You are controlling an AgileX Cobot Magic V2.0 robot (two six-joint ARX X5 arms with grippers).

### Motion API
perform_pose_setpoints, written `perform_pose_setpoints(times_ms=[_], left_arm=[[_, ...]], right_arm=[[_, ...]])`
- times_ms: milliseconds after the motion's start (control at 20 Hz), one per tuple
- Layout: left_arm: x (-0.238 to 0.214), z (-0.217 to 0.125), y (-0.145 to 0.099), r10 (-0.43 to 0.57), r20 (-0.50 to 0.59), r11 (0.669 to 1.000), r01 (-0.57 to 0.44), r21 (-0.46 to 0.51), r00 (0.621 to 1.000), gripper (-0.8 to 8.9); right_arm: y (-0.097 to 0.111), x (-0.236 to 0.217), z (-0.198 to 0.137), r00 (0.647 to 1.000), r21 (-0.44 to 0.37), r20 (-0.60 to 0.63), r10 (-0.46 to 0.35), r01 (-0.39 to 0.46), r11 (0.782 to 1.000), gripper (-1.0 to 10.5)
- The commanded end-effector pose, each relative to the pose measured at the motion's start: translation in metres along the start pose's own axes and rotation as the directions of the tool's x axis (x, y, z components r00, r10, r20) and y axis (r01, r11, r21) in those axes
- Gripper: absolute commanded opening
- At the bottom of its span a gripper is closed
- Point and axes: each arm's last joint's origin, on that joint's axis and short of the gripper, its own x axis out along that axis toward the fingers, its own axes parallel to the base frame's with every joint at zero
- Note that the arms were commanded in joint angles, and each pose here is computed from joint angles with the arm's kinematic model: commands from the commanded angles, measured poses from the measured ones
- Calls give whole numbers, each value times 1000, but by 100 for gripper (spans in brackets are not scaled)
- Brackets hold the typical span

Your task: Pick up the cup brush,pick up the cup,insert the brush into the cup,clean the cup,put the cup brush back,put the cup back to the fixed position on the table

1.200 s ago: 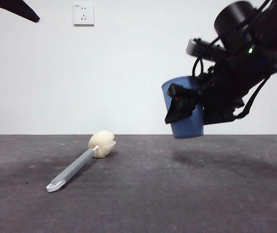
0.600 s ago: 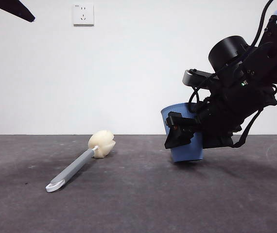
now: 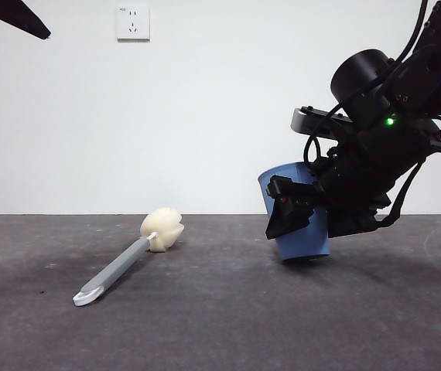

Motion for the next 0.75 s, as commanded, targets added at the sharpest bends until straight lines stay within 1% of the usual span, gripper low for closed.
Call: perform_pose_setpoints(times_ms=[50,150,300,500,750], left_arm=[[0,-1,0,-2,0,1000,2,18,1000,351],[0,-1,0,-1,-2,1000,1,17,1000,351],[0,-3,0,5,-20,1000,-4,14,1000,351],[0,-4,0,9,-34,1000,-9,11,999,350],[0,-4,0,9,-34,1000,-8,11,999,346]], right_arm=[[1,5,-37,975,37,-220,9,-1,999,419],[1,4,-41,968,25,-252,10,-4,1000,421],[1,5,-39,972,17,-236,10,-6,1000,515],[1,4,-40,970,20,-244,10,-5,1000,514],[2,-4,-43,949,30,-315,11,-2,1000,514]])
